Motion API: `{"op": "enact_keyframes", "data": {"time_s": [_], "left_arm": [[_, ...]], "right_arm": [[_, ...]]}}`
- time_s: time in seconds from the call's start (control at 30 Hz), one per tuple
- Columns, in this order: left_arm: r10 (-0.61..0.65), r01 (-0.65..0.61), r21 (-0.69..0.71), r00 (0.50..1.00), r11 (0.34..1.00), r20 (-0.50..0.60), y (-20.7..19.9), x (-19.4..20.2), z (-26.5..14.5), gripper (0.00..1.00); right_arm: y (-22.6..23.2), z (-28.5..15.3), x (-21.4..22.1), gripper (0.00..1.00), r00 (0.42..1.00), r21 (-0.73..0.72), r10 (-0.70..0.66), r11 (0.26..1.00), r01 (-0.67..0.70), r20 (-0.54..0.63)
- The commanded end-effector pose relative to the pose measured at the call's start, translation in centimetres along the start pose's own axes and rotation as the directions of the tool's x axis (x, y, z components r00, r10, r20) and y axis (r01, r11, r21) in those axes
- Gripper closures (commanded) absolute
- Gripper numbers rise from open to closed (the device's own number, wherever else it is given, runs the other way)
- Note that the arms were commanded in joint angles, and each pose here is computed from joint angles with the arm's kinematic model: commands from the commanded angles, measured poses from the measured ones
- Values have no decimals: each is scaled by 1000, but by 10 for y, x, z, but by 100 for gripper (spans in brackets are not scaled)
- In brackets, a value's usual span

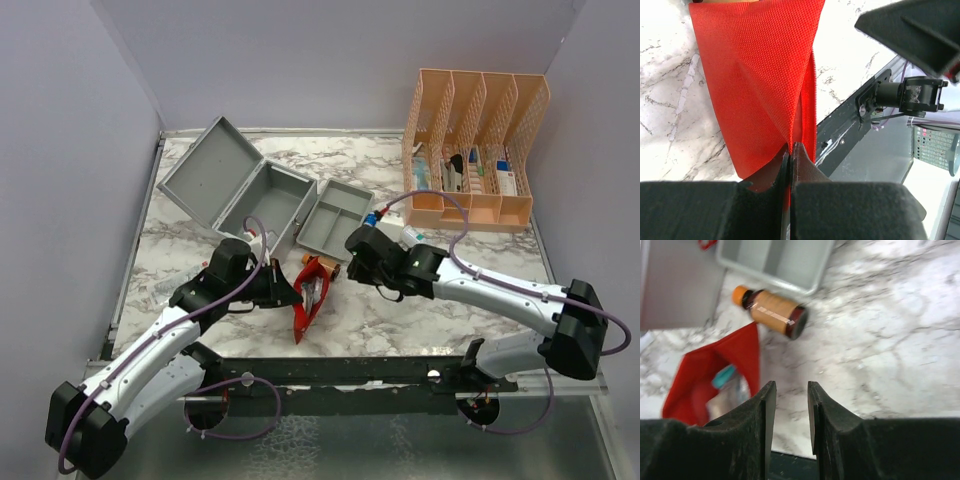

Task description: Organize the medicine kit

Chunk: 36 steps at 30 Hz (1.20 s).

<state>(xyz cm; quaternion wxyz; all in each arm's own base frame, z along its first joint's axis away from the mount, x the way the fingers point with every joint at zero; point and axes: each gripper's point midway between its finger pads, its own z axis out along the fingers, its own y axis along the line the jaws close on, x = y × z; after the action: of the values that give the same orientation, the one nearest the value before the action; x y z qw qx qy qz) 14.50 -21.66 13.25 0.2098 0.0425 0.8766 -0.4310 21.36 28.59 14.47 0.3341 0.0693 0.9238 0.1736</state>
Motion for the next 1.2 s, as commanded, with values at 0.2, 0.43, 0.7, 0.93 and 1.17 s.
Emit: {"op": "enact_keyframes", "data": {"time_s": [0.2, 0.43, 0.7, 0.93, 1.17], "left_arm": [[72, -74, 174, 997, 982, 15, -43, -10, -13, 100], [18, -5, 232, 998, 973, -52, -43, 1, -3, 100], [33, -20, 188, 997, 982, -65, -30, 0, 9, 100], [44, -31, 170, 996, 985, -72, -26, -1, 13, 100], [52, -39, 155, 995, 987, -84, -22, 1, 14, 100]], "right_arm": [[-106, 23, -57, 69, 990, 234, 32, 970, -63, 134], [-129, 61, -83, 71, 992, 283, 37, 957, -70, 120], [-120, 113, -120, 83, 991, 338, -46, 941, 1, 125], [-137, 138, -138, 87, 992, 446, -8, 894, -49, 125], [-155, 156, -140, 83, 993, 473, 43, 877, -88, 105]]}}
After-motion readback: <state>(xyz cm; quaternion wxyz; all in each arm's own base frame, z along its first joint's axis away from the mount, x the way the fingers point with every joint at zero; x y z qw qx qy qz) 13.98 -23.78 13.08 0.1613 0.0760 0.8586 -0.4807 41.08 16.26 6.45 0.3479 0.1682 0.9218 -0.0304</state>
